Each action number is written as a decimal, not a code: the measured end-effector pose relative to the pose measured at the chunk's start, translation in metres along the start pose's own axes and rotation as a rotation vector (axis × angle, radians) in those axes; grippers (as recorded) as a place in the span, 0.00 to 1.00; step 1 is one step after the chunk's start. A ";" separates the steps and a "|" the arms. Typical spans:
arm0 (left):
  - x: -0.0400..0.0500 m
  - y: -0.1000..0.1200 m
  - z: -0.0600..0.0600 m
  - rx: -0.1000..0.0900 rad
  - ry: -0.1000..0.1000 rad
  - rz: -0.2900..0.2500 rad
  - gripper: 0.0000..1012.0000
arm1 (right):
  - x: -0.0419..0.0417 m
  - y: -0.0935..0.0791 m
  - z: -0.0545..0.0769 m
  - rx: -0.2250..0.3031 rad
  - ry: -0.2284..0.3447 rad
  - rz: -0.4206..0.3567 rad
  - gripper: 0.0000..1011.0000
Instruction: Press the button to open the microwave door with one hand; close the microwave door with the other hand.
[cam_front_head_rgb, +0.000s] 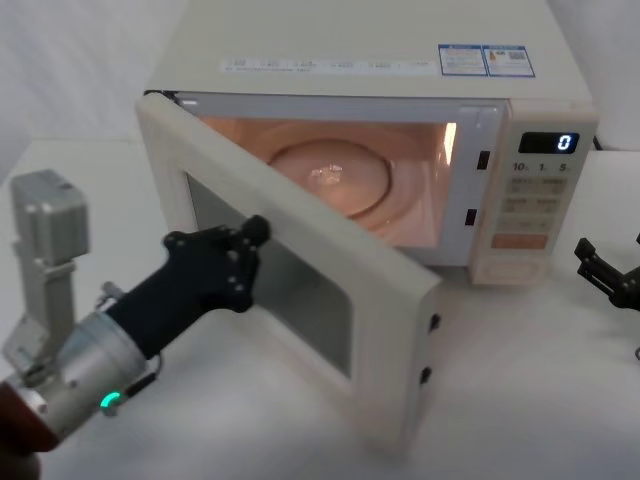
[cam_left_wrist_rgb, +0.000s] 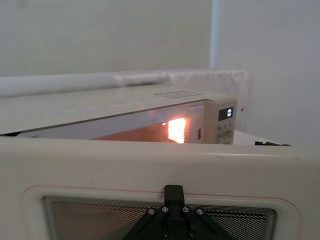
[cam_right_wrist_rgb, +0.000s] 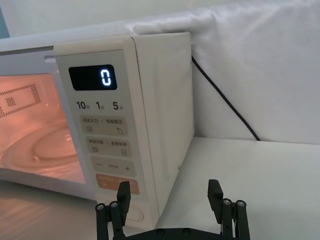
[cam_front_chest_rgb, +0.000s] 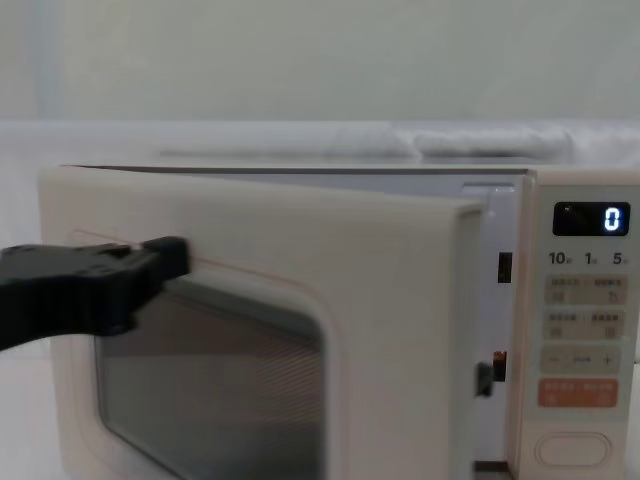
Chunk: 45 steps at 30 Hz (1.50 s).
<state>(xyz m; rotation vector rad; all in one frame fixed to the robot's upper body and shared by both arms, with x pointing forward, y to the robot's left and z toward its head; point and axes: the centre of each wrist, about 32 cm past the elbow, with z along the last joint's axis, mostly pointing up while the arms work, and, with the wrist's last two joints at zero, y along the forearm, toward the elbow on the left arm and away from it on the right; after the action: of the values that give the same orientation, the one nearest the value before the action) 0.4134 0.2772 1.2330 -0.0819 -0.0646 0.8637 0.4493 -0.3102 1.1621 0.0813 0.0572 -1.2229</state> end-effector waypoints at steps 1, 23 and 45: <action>-0.0009 -0.005 -0.001 -0.002 0.002 -0.012 0.00 | 0.0000 0.000 0.000 0.000 0.000 0.000 0.99; 0.0023 -0.096 0.010 -0.013 -0.003 -0.193 0.00 | 0.0000 0.000 0.000 0.000 0.000 0.000 0.99; -0.0152 -0.165 0.004 0.008 -0.024 -0.237 0.00 | 0.0000 0.000 0.000 0.000 0.000 0.000 0.99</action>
<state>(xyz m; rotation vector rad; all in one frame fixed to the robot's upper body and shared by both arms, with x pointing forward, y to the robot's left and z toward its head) 0.5281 0.1591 1.2529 -0.0546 -0.0914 0.6282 0.4493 -0.3102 1.1621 0.0814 0.0572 -1.2229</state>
